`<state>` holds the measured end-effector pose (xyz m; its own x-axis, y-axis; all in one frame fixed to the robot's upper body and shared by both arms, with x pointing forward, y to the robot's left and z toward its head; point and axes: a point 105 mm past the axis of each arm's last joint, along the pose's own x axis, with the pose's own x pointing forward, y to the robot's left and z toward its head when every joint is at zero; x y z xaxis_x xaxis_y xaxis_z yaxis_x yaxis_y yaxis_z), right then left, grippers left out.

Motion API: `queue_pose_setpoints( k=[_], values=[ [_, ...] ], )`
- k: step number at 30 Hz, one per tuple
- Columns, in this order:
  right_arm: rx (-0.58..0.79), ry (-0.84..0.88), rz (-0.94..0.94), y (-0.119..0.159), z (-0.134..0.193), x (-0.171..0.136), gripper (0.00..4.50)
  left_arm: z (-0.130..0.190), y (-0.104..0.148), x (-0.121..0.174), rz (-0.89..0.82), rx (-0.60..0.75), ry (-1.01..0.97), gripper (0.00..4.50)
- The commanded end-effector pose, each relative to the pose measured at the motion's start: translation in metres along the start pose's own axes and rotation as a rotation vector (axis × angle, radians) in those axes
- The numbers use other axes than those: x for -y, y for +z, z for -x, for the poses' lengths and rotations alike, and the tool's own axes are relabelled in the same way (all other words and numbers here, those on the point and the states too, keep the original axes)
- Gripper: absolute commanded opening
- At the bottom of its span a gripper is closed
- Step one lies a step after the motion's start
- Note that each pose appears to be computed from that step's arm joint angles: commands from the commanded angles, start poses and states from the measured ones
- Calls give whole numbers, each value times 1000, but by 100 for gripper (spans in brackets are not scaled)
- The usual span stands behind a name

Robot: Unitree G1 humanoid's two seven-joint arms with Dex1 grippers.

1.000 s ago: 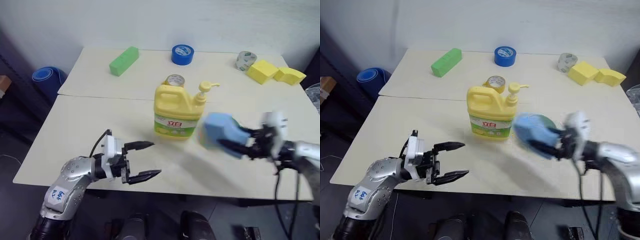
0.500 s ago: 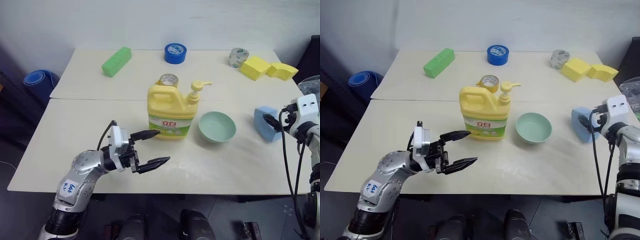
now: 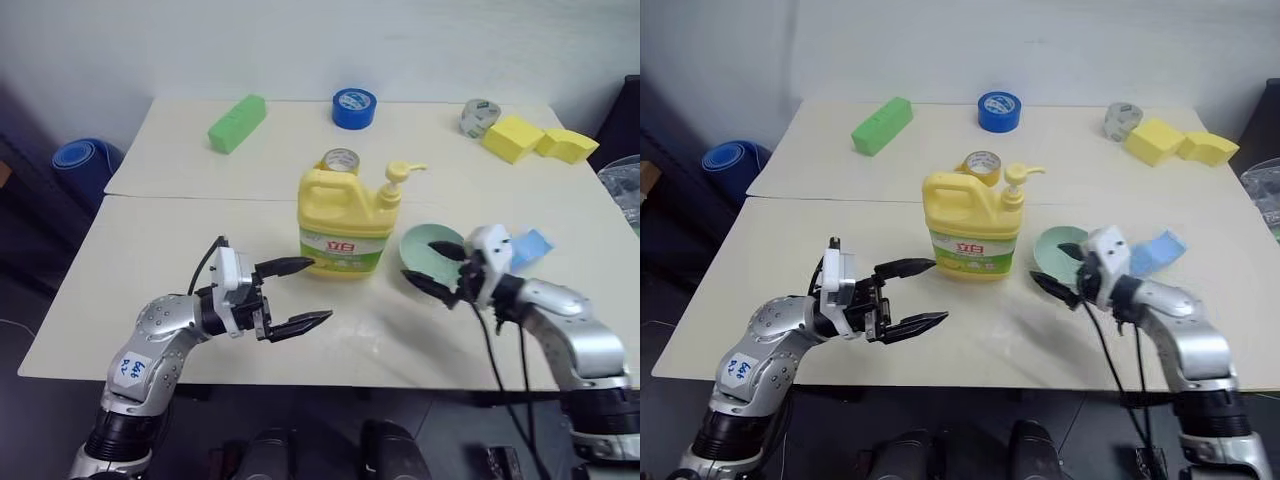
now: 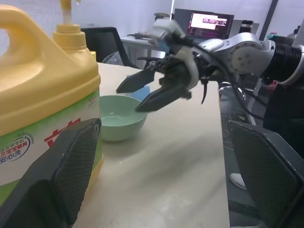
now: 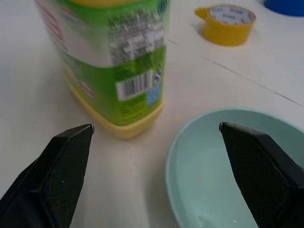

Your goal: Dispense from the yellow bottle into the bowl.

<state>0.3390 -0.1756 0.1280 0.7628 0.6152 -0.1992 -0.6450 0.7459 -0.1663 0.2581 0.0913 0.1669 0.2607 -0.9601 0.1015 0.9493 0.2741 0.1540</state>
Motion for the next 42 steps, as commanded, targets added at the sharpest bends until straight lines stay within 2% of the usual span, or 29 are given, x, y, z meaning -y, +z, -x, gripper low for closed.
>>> queue_pose_setpoints(
  k=[1,4,11,15,16,19,20,22,25,28,34,42],
  values=[
    [-58,-57,13,-12,-14,2,441,-4,5,2,-32,12,-26,450],
    [-84,-92,17,-21,-26,2,384,-3,9,-1,-50,12,-13,450],
    [-58,-77,56,-17,-31,-5,140,3,17,-10,-69,25,43,450],
    [-65,-67,63,-13,-24,-2,14,0,45,-24,-104,90,66,450],
    [-60,-68,73,-11,-21,1,4,-2,53,-27,-103,108,59,450],
    [-39,-19,122,13,-5,5,4,-17,92,-40,-147,181,34,450],
    [-38,9,153,23,2,6,0,-24,103,-44,-183,194,28,412],
    [-44,32,203,39,13,8,0,-37,118,-50,-218,211,11,364],
    [-66,73,312,73,34,13,0,-77,133,-60,-250,194,-13,271],
    [-47,90,360,98,42,10,0,-108,137,-64,-259,183,-27,173],
    [-69,162,395,114,46,-2,0,-139,132,-73,-231,164,-11,3],
    [-53,166,409,125,44,-6,0,-159,112,-64,-194,94,-64,3]
  ],
)
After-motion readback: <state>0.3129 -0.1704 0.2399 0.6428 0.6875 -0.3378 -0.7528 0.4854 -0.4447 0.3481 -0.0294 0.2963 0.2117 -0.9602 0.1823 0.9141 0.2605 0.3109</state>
